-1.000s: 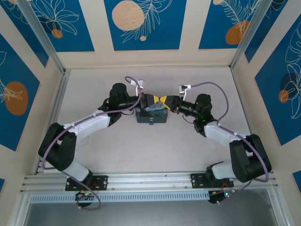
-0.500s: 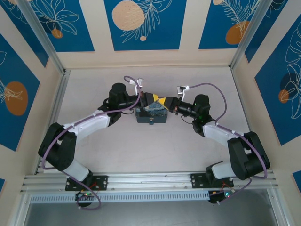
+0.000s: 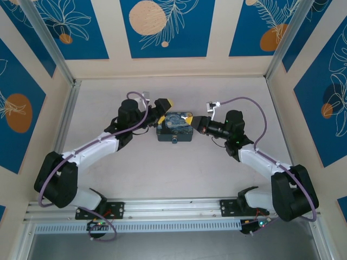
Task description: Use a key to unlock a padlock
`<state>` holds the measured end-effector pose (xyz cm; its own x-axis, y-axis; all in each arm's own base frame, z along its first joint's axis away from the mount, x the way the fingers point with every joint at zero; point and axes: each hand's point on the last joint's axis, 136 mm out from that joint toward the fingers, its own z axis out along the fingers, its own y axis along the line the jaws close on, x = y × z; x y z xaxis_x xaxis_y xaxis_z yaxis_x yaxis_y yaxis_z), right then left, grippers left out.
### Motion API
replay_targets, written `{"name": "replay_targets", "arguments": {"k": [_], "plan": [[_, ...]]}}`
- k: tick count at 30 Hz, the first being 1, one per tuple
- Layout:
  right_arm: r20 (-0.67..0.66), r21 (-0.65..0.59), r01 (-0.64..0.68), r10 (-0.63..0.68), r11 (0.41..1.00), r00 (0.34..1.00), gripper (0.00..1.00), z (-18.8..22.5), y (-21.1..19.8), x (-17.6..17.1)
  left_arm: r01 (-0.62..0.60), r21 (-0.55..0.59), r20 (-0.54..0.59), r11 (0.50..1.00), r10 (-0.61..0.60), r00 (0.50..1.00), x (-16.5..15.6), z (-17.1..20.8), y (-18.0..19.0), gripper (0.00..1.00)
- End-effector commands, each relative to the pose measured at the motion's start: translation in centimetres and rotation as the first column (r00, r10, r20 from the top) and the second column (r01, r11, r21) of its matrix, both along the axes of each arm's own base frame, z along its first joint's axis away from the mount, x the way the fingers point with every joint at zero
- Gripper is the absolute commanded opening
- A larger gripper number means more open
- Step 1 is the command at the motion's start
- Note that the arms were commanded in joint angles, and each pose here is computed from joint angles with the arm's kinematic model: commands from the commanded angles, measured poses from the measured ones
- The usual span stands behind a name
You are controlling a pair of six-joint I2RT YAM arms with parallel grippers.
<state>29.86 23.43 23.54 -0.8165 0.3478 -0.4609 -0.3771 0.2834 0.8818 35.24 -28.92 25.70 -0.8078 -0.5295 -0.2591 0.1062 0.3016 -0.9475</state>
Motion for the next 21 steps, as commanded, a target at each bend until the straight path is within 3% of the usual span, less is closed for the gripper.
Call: {"name": "replay_targets", "arguments": {"k": [1, 8, 14, 21], "plan": [[0.025, -0.064, 0.007, -0.005, 0.998, 1.000, 0.00, -0.7, -0.1, -0.3, -0.045, -0.079, -0.076, 0.996, 0.039, 0.996, 0.1, 0.4, 0.6, 0.91], [0.038, -0.062, -0.017, 0.019, 0.998, 0.999, 0.00, -0.6, 0.5, -0.9, 0.009, -0.004, -0.003, 1.000, -0.009, 1.000, -0.6, 0.6, 0.5, 0.87], [0.022, -0.038, -0.047, 0.048, 0.998, 0.999, 0.00, -0.4, 0.9, -1.5, 0.147, 0.110, 0.097, 0.983, -0.158, 0.983, -2.0, -0.1, -0.6, 0.73], [-0.044, 0.043, -0.049, 0.051, 0.998, 0.998, 0.00, 0.3, 1.3, -1.3, 0.194, 0.046, 0.109, 0.980, -0.198, 0.974, -1.8, -0.8, -1.8, 0.58]]}}
